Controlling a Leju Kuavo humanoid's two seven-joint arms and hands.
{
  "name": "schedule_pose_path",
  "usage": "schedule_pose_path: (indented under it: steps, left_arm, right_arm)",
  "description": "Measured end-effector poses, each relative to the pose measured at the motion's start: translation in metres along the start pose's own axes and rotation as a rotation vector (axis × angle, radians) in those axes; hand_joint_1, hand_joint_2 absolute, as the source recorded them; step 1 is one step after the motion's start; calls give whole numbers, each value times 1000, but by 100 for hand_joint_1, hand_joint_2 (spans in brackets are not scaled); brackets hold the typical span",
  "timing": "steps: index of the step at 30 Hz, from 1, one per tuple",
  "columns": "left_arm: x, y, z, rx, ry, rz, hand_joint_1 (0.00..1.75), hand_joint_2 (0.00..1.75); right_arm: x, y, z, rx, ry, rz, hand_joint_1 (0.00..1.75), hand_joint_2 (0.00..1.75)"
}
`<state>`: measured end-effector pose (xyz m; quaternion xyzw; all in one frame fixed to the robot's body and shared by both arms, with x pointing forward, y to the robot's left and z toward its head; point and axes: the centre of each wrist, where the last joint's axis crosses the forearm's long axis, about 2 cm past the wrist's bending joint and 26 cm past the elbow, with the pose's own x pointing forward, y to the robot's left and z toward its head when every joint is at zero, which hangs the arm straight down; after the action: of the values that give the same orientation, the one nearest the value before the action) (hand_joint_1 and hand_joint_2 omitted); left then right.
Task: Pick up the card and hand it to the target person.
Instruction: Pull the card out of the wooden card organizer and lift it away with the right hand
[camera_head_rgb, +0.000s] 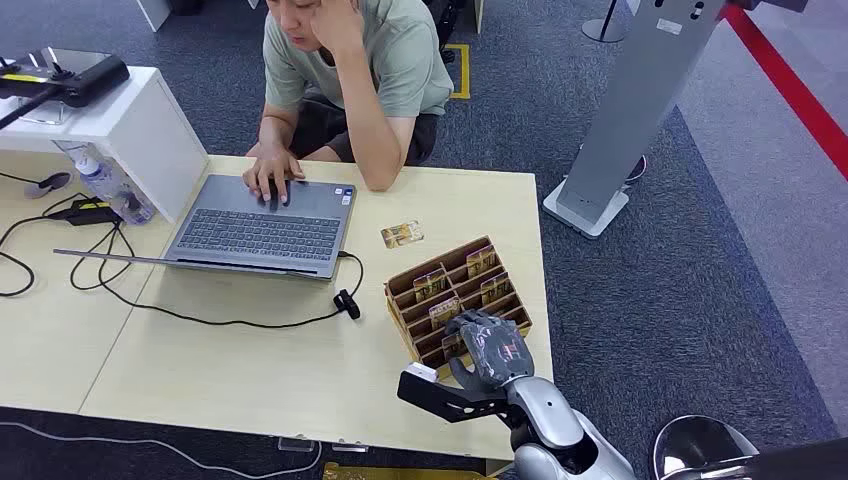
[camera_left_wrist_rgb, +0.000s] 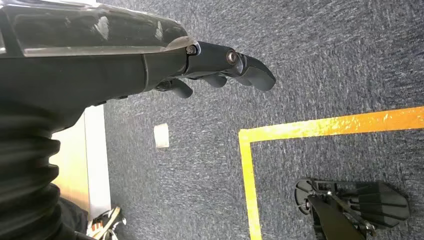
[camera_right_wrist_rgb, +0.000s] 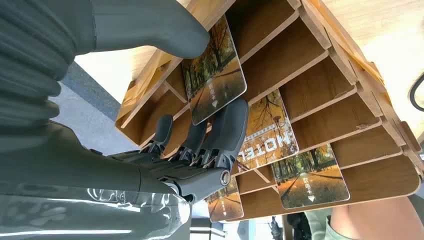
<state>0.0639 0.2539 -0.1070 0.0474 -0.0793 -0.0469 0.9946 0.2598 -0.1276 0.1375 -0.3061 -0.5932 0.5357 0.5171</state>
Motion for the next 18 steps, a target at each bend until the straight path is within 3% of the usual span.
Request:
schedule_pose_path:
  steps: [4, 8, 12, 18]
  left_arm:
    - [0, 0, 0, 0, 0, 0, 0, 175]
    - [0, 0, 0, 0, 0, 0, 0, 175]
    - [0, 0, 0, 2, 0, 0, 0, 175]
    - [0, 0, 0, 3, 0, 0, 0, 175]
  right_arm:
    - [0, 1, 0, 2, 2, 0, 83, 175]
    - [-1, 2, 0, 2, 4, -1, 112, 175]
    - [-1, 2, 0, 2, 5, -2, 127, 175]
    - [0, 2, -1, 2, 5, -5, 130, 175]
